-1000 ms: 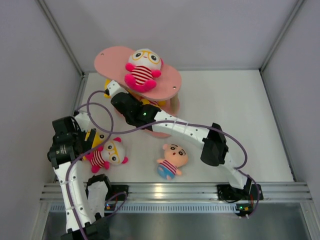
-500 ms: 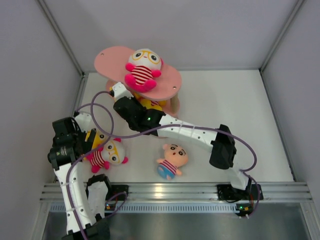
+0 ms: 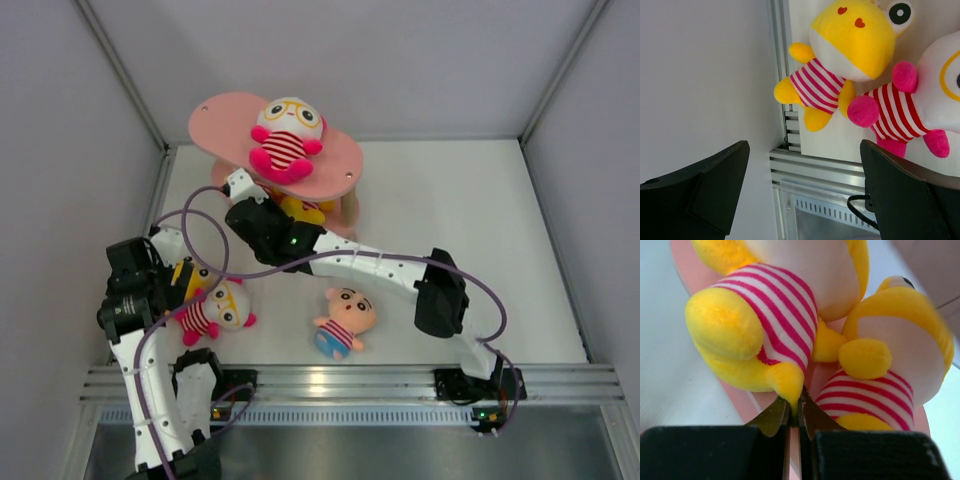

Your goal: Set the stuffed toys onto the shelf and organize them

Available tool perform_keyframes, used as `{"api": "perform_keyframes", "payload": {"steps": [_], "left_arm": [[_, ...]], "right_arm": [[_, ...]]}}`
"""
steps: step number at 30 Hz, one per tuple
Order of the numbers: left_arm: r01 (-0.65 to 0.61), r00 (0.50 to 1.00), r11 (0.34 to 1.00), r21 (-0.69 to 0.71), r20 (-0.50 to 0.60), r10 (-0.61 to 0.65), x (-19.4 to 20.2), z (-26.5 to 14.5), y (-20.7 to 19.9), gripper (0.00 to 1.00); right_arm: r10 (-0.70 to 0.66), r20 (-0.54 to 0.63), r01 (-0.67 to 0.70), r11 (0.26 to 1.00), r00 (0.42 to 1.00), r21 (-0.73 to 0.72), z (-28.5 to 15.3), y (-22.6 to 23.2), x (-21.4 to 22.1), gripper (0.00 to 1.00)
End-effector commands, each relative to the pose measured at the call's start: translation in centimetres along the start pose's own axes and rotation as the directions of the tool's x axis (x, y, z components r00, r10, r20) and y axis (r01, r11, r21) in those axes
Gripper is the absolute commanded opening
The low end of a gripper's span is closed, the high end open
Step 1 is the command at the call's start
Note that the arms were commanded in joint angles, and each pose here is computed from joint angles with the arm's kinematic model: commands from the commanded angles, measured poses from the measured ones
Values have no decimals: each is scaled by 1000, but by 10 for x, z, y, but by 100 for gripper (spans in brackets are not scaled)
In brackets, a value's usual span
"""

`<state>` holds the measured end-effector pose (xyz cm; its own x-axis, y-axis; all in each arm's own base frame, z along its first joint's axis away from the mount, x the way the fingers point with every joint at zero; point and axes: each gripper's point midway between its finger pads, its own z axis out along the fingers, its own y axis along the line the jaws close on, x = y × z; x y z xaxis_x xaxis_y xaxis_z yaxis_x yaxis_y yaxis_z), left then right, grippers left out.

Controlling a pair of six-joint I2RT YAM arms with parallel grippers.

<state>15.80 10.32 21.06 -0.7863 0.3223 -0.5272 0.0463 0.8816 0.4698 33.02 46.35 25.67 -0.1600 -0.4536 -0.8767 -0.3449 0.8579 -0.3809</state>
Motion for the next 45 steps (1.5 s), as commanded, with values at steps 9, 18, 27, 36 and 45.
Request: {"api": "perform_keyframes", "payload": {"steps": [9, 18, 27, 36, 45], "left_arm": [[-5, 999, 1000, -23, 46, 6, -8, -1, 5, 98], [-9, 999, 1000, -29, 44, 11, -6, -2, 5, 98], [-24, 999, 1000, -11, 36, 25, -3, 2, 1, 98], [-32, 999, 999, 15, 29, 31, 0, 7, -6, 98], [-27, 999, 999, 44, 26, 26, 1, 12, -12, 98]], "right_arm": [[123, 55, -127, 989, 991, 75, -21, -33, -21, 0], [155, 70, -162, 980, 985, 118, -32, -42, -16, 0], [189, 74, -197, 972, 979, 125, -43, -52, -8, 0], [182, 76, -187, 980, 980, 64, -41, -41, -11, 0], [125, 93, -128, 992, 988, 19, -49, -35, -17, 24]]}}
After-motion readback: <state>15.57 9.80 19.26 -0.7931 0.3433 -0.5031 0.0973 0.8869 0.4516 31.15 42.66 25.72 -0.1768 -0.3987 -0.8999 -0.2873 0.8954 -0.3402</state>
